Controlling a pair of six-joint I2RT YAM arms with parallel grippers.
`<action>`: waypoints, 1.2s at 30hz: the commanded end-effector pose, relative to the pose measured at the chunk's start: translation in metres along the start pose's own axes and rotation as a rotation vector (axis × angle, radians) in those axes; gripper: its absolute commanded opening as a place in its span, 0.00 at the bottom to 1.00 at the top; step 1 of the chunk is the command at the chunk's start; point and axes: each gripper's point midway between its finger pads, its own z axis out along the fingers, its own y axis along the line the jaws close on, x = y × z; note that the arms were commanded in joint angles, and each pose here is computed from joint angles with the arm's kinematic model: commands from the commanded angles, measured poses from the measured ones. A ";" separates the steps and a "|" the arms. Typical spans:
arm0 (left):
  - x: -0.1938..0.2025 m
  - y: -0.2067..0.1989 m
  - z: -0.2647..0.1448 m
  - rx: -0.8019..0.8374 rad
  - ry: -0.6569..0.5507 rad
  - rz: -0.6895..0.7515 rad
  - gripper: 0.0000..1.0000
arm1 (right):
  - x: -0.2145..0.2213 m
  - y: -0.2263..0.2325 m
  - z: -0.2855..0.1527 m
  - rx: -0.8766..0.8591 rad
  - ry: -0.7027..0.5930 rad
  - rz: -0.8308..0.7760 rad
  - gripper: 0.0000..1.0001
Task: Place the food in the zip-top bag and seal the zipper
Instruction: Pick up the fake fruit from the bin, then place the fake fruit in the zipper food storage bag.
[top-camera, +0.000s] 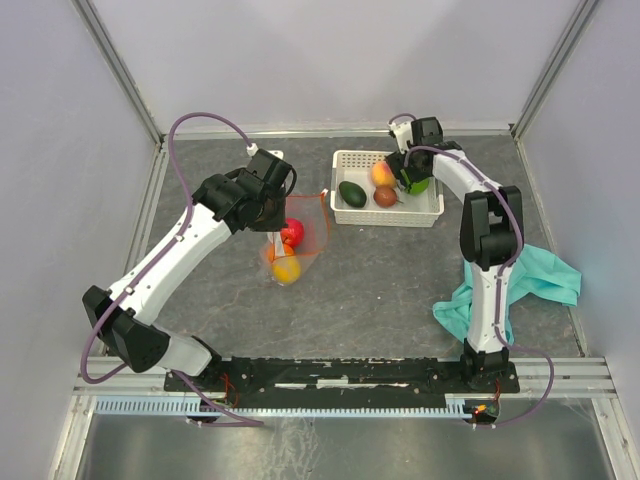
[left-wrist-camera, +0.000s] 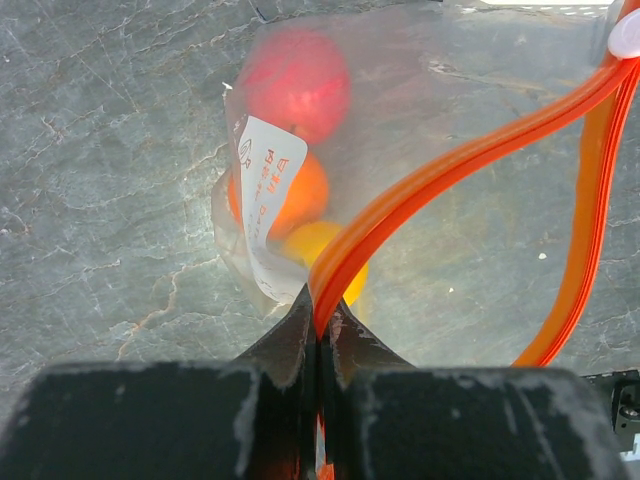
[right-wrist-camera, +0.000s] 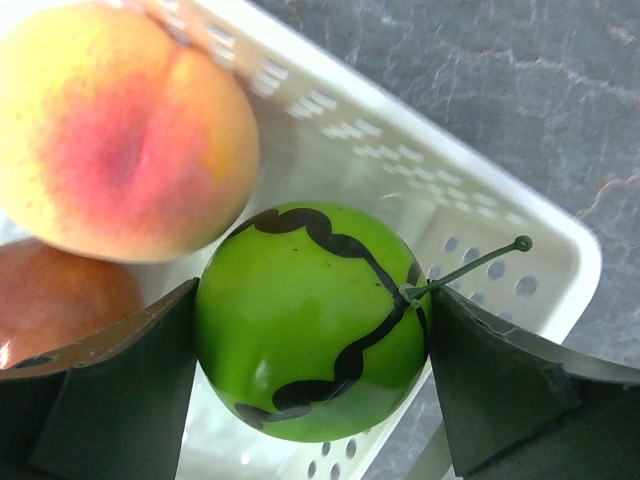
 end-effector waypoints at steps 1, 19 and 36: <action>-0.018 -0.008 -0.012 0.050 -0.068 -0.033 0.03 | -0.032 0.002 -0.051 -0.019 -0.117 0.084 0.64; -0.015 -0.021 -0.018 0.150 -0.078 -0.017 0.03 | -0.079 0.054 -0.227 -0.157 -0.449 0.346 0.58; -0.007 -0.030 -0.013 0.203 -0.059 -0.034 0.03 | -0.099 0.208 -0.366 -0.640 -0.731 0.306 0.58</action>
